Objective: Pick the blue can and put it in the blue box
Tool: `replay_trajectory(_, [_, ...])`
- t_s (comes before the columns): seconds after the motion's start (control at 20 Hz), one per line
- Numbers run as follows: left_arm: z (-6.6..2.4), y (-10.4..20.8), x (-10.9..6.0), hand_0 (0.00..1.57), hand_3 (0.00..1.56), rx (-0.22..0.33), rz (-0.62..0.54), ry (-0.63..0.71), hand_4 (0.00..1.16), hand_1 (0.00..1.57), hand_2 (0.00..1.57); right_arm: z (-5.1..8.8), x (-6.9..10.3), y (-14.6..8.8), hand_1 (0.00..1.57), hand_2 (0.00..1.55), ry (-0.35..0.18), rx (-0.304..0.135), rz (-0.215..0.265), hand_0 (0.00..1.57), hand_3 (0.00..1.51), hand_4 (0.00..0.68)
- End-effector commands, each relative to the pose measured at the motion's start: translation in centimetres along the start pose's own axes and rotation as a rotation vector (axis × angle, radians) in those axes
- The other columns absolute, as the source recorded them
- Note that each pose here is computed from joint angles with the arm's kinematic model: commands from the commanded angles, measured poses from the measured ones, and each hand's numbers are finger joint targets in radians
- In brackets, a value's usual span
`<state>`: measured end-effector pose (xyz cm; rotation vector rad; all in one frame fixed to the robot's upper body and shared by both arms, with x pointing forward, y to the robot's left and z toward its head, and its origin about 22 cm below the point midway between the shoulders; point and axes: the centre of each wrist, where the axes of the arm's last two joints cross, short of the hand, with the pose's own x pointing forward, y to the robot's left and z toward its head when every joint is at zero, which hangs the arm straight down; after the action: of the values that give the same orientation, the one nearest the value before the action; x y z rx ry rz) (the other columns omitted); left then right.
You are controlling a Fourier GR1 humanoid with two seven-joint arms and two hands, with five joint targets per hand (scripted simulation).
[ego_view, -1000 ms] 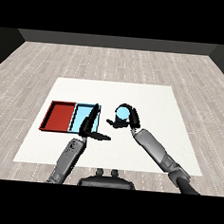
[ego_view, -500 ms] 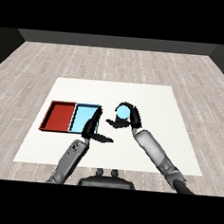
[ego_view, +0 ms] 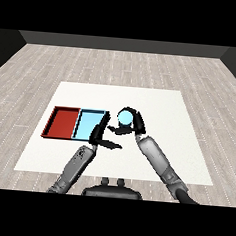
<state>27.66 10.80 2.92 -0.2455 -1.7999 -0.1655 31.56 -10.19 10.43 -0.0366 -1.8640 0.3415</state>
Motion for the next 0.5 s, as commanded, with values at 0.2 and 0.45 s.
replay_trajectory(0.2, [0.08,-1.1,-2.5,0.0,0.0,0.0,-0.022,0.053,0.0,0.0,0.0,0.4,0.1,1.4,1.47,1.45,-0.018,0.01,0.018,1.47,1.38,0.598])
replay_trajectory(0.45, [-0.53,-0.8,-2.8,0.0,0.0,-0.004,-0.026,0.063,0.0,0.0,0.0,0.1,1.2,-0.9,1.47,1.45,-0.015,0.027,0.019,1.47,1.39,0.587])
